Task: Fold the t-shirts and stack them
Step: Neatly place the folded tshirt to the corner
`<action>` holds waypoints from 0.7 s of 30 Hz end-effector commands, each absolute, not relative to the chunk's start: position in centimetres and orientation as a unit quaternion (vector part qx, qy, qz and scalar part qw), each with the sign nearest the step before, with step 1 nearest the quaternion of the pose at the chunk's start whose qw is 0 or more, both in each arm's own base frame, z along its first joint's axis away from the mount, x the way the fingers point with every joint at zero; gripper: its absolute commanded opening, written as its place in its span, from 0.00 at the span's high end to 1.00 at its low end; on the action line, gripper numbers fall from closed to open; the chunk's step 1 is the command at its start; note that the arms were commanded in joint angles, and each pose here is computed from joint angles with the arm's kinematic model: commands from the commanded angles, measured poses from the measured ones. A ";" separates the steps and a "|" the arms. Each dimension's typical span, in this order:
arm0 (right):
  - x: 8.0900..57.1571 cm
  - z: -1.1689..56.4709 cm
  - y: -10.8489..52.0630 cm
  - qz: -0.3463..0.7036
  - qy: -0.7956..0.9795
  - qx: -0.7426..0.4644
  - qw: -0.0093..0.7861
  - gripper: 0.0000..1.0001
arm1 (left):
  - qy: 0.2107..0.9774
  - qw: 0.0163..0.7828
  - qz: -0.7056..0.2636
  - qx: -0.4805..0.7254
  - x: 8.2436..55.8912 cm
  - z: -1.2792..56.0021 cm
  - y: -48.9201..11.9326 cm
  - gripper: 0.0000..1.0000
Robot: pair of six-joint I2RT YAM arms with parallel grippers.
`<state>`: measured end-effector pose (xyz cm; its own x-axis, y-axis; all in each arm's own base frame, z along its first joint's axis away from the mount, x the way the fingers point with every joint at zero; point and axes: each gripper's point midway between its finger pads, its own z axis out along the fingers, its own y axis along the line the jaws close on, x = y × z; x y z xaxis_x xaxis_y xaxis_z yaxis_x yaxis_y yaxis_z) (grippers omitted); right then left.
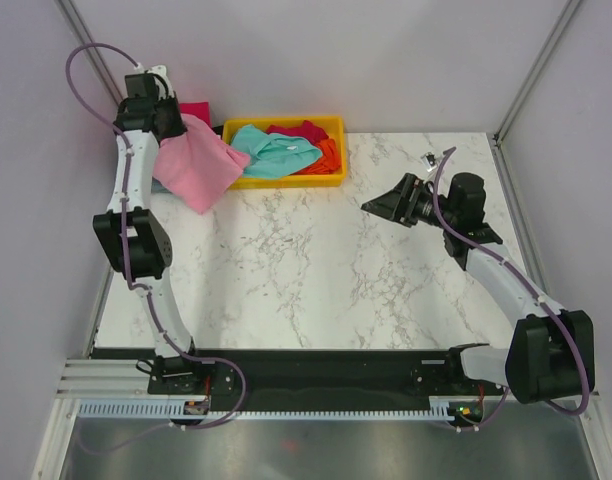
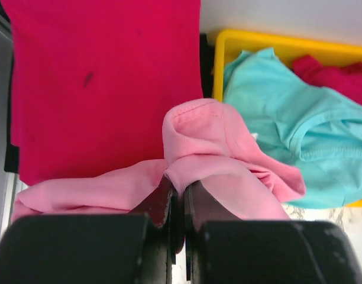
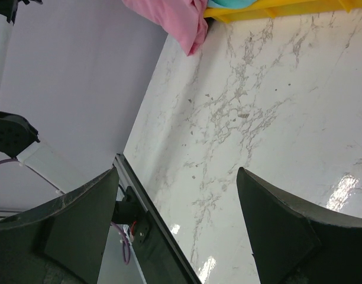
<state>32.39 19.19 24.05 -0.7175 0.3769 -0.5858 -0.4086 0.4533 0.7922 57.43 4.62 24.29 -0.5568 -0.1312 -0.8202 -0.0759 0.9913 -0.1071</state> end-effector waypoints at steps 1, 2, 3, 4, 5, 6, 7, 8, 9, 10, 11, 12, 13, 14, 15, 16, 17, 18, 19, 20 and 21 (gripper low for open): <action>32.5 24.4 19.8 0.523 0.759 -0.035 0.387 0.11 | 0.846 0.530 -0.046 -0.033 60.1 27.8 5.9 0.98; 32.5 24.4 19.8 0.522 0.759 -0.035 0.387 0.11 | 0.842 0.535 -0.059 -0.029 60.8 27.5 5.6 0.98; 32.6 24.2 19.8 0.521 0.761 -0.034 0.386 0.11 | 0.834 0.547 -0.067 -0.030 61.4 28.4 5.4 0.98; 32.7 24.2 19.9 0.521 0.761 -0.035 0.385 0.11 | 0.830 0.553 -0.070 -0.034 61.8 28.7 5.4 0.98; 32.7 24.0 19.9 0.520 0.762 -0.034 0.383 0.11 | 0.827 0.557 -0.073 -0.040 62.1 28.9 5.4 0.98; 32.8 23.9 19.8 0.519 0.763 -0.034 0.384 0.11 | 0.822 0.562 -0.080 -0.050 62.9 29.0 5.4 0.98; 32.9 23.6 19.8 0.517 0.765 -0.032 0.382 0.11 | 0.818 0.566 -0.082 -0.056 63.2 29.1 5.5 0.98; 33.0 23.5 19.8 0.516 0.766 -0.033 0.382 0.11 | 0.815 0.570 -0.086 -0.062 63.5 29.2 5.7 0.98; 33.1 23.4 19.7 0.514 0.767 -0.031 0.382 0.11 | 0.807 0.578 -0.095 -0.076 64.0 29.5 5.9 0.98; 33.1 23.2 19.8 0.514 0.769 -0.032 0.380 0.11 | 0.802 0.583 -0.102 -0.082 64.3 29.7 6.2 0.98; 33.2 23.1 19.7 0.512 0.770 -0.031 0.379 0.11 | 0.797 0.588 -0.108 -0.086 64.5 29.8 6.3 0.98; 33.2 22.9 19.8 0.512 0.771 -0.031 0.378 0.11 | 0.791 0.594 -0.114 -0.093 64.7 30.3 6.4 0.98; 33.2 23.0 19.8 0.511 0.771 -0.031 0.379 0.11 | 0.783 0.603 -0.118 -0.092 65.1 30.6 6.5 0.98; 33.3 22.8 19.7 0.510 0.772 -0.030 0.378 0.11 | 0.779 0.609 -0.123 -0.090 65.3 30.9 6.5 0.98; 33.3 22.8 19.7 0.510 0.772 -0.031 0.378 0.11 | 0.771 0.618 -0.128 -0.082 65.5 31.5 6.3 0.98; 33.4 22.8 19.7 0.510 0.772 -0.030 0.378 0.11 | 0.759 0.633 -0.133 -0.073 66.0 32.3 6.2 0.98; 33.4 22.8 19.8 0.510 0.772 -0.031 0.378 0.11 | 0.755 0.638 -0.134 -0.072 66.1 32.6 6.2 0.98; 33.4 22.8 19.7 0.510 0.773 -0.029 0.377 0.11 | 0.748 0.646 -0.133 -0.082 66.3 33.2 6.5 0.98; 33.5 22.8 19.8 0.510 0.772 -0.030 0.377 0.11 | 0.742 0.651 -0.132 -0.092 66.4 33.7 7.1 0.98; 33.6 22.8 19.8 0.509 0.773 -0.029 0.378 0.11 | 0.731 0.661 -0.136 -0.097 66.7 34.2 7.5 0.98; 33.6 22.6 19.8 0.509 0.773 -0.029 0.376 0.11 | 0.725 0.663 -0.150 -0.112 66.8 34.5 7.8 0.98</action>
